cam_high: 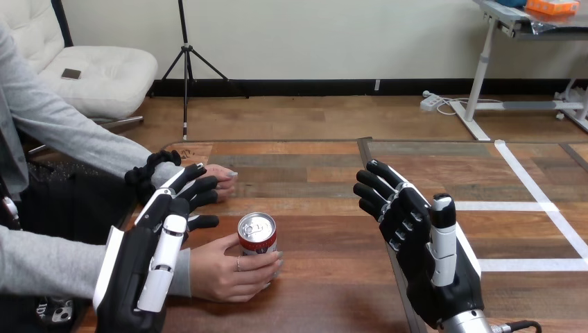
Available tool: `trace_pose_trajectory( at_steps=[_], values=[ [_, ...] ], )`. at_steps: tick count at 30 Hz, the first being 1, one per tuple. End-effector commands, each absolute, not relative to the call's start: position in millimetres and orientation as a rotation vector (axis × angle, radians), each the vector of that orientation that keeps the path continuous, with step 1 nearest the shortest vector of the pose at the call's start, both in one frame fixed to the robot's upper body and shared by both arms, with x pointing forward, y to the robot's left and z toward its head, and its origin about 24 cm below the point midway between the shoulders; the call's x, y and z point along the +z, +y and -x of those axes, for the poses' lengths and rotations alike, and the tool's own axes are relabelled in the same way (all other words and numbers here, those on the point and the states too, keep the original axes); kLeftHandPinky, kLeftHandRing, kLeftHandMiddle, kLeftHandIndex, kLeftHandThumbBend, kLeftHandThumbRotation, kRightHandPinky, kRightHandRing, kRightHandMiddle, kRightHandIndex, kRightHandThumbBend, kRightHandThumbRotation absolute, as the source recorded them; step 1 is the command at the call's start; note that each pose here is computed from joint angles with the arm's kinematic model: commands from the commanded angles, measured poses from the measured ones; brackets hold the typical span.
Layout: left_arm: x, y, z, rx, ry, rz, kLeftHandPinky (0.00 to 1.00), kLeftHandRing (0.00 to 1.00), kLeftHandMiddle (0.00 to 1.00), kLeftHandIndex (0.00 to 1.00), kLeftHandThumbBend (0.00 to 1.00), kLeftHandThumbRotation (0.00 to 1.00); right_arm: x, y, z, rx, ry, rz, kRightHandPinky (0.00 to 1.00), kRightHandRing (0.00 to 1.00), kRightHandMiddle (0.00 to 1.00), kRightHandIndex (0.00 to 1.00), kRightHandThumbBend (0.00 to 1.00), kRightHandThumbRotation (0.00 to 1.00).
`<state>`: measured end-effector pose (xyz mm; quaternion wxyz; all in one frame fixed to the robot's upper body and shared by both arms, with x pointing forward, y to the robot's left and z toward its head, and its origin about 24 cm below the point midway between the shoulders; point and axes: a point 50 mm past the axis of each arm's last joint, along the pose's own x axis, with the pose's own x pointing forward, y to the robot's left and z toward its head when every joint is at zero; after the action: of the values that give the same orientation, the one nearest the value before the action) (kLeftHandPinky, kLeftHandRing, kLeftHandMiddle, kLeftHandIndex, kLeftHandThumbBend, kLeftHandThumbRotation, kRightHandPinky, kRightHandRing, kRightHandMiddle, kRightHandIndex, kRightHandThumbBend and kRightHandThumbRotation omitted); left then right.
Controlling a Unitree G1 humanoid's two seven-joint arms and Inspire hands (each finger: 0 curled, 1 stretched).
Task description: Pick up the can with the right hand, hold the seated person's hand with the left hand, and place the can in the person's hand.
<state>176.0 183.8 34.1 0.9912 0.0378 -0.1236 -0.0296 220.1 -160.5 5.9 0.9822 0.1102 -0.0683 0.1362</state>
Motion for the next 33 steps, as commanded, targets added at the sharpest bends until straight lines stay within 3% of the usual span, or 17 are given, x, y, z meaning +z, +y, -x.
trace_pose_trajectory(
  at_steps=[1, 16, 22, 28, 33],
  values=[
    [45, 179, -188, -0.058, -0.316, -0.032, 0.69, 0.81, 0.81, 0.83, 0.21, 0.92, 24, -156, -229, 0.285, -0.223, -0.233, 0.91, 0.87, 0.86, 0.86, 0.91, 1.0],
    [47, 175, -188, -0.025, -0.344, 0.021, 0.72, 0.81, 0.81, 0.83, 0.2, 0.89, 20, -152, -228, 0.292, -0.201, -0.257, 0.89, 0.87, 0.86, 0.86, 0.91, 1.0],
    [47, 173, -189, 0.0, -0.413, 0.064, 0.64, 0.77, 0.76, 0.78, 0.09, 0.87, 19, -151, -227, 0.295, -0.197, -0.254, 0.89, 0.87, 0.86, 0.86, 0.91, 1.0],
    [45, 171, -188, 0.015, -0.429, 0.074, 0.6, 0.77, 0.76, 0.77, 0.06, 0.91, 18, -150, -226, 0.298, -0.191, -0.256, 0.87, 0.87, 0.86, 0.86, 0.9, 1.0],
    [44, 169, -188, 0.021, -0.429, 0.071, 0.62, 0.79, 0.78, 0.78, 0.09, 0.97, 18, -150, -225, 0.301, -0.186, -0.258, 0.86, 0.86, 0.86, 0.86, 0.9, 1.0]
  ],
)
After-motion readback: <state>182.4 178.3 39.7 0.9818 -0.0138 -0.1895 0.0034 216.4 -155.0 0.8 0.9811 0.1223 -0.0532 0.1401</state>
